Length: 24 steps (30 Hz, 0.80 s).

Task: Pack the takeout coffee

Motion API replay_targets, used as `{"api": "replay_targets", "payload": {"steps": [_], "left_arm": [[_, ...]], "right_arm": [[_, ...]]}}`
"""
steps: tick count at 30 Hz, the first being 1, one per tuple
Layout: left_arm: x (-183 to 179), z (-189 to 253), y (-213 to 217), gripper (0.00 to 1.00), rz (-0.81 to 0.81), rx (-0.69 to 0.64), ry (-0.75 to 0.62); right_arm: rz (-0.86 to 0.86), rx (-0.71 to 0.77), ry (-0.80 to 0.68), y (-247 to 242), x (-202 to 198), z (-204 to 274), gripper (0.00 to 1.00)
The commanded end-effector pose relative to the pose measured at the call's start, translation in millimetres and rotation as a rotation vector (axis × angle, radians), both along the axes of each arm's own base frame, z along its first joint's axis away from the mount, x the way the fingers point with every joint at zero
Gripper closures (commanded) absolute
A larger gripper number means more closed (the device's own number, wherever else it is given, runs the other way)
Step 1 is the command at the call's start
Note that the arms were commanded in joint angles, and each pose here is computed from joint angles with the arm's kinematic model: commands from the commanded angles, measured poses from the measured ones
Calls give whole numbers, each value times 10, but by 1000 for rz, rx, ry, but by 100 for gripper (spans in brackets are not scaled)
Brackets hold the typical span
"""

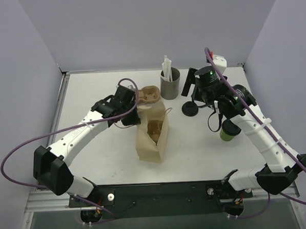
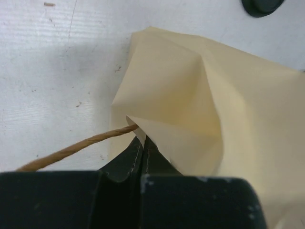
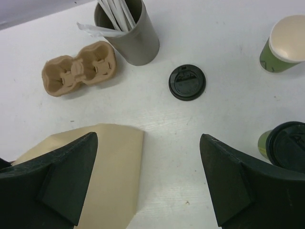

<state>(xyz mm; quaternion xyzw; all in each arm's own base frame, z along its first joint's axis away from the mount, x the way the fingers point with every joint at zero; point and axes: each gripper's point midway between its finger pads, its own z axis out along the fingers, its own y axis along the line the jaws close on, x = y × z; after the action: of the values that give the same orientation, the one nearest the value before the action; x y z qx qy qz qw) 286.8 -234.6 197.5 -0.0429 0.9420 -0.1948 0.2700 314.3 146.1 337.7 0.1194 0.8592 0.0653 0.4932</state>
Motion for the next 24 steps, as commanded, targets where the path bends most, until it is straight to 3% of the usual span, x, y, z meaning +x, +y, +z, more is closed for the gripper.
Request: {"api": "replay_targets", "payload": {"steps": [1, 12, 15, 16, 20, 24], "left_arm": [[90, -48, -26, 100, 0, -2, -60], [163, 795, -111, 98, 10, -128, -193], [126, 863, -130, 80, 2, -157, -195], [106, 876, -151, 68, -11, -167, -190], [37, 997, -226, 48, -70, -210, -203], [24, 1068, -240, 44, -93, -223, -223]], "right_arm": [[4, 30, 51, -35, -90, -146, 18], [60, 31, 127, 107, -93, -198, 18], [76, 26, 154, 160, -76, -258, 18], [82, 24, 164, 190, -56, -292, 18], [100, 17, 189, 234, -49, -330, 18], [102, 10, 188, 230, -37, -303, 18]]}}
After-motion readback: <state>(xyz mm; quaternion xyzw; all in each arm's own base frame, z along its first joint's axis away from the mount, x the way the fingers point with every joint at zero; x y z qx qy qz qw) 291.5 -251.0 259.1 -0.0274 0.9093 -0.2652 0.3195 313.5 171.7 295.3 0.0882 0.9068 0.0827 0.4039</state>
